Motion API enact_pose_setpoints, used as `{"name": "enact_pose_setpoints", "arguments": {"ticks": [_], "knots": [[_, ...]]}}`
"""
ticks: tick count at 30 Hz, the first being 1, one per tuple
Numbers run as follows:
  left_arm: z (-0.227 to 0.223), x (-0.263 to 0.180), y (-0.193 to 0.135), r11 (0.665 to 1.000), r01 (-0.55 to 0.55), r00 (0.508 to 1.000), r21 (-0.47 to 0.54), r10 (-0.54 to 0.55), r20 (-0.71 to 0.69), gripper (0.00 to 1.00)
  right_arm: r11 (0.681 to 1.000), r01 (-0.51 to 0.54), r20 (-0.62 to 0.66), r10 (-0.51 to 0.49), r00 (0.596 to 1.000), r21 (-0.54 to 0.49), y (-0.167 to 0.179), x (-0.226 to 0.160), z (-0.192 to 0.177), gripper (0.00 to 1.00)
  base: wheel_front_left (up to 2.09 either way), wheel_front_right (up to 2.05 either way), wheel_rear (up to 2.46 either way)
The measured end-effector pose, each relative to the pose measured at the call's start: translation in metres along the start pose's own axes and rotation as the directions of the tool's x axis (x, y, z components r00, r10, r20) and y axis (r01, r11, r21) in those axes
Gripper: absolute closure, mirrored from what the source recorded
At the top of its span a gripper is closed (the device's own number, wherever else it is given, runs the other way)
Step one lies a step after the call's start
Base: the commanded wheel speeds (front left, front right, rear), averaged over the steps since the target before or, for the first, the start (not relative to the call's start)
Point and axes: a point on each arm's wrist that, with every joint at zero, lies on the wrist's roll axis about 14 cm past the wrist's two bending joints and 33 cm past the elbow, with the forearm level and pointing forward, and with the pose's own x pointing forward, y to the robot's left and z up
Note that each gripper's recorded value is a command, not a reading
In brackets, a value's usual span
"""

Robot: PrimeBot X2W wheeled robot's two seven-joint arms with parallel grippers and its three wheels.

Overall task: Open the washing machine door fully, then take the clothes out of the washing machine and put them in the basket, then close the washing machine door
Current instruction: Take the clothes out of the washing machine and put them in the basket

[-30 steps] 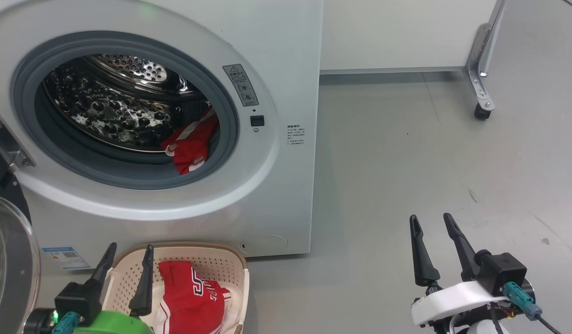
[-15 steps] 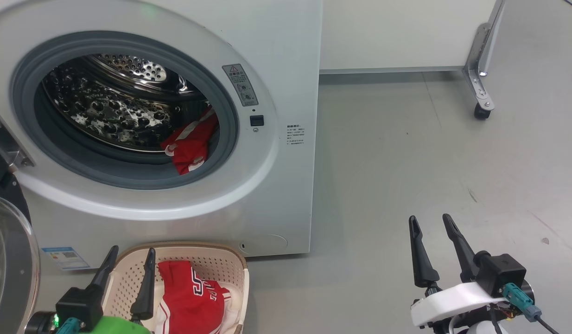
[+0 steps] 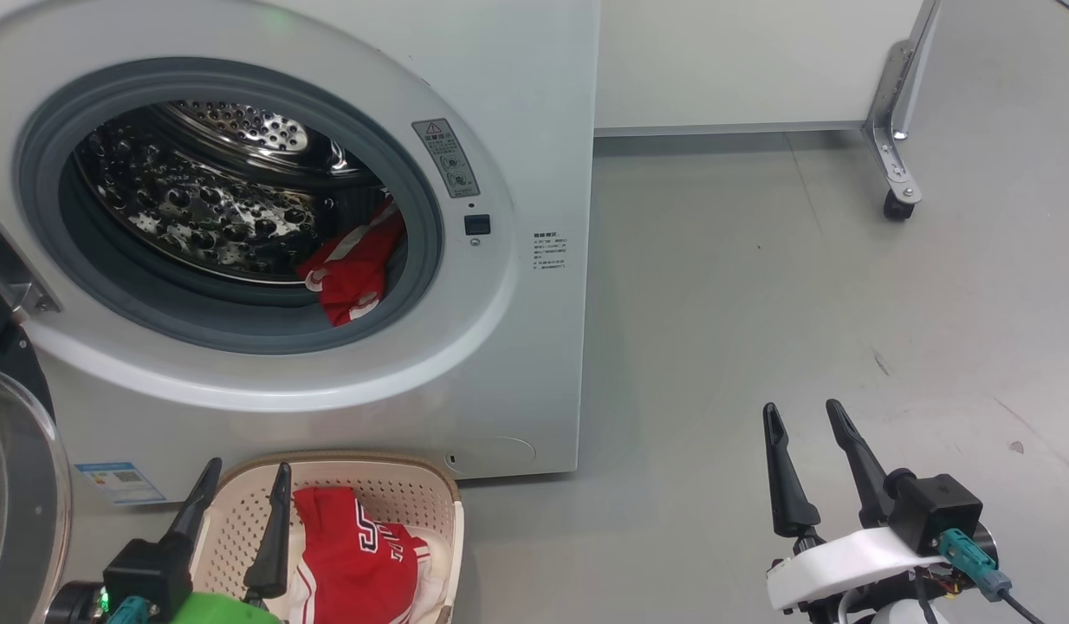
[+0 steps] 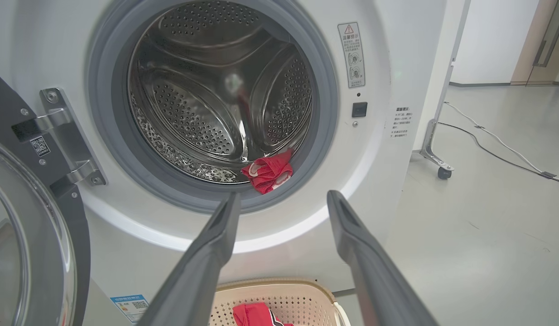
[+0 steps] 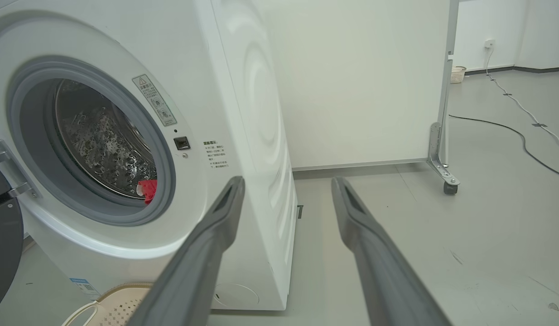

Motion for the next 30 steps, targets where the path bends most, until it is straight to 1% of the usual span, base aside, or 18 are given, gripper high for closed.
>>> {"name": "enact_pose_setpoints", "arguments": {"ticks": [20, 30], "knots": [[-0.009, -0.002, 0.000, 1.000, 0.001, 1.000, 0.000, -0.001, -0.028, 0.00, 1.000, 0.000, -0.010, 0.000, 1.000, 0.002, 0.000, 0.001, -0.003, 0.00, 0.00, 0.00, 0.00], [-0.025, 0.010, 0.005, 1.000, 0.008, 0.997, 0.006, -0.008, -0.082, 0.00, 1.000, 0.018, -0.064, -0.018, 0.998, 0.002, -0.006, 0.005, -0.019, 0.00, 0.00, 0.00, 0.00]]}}
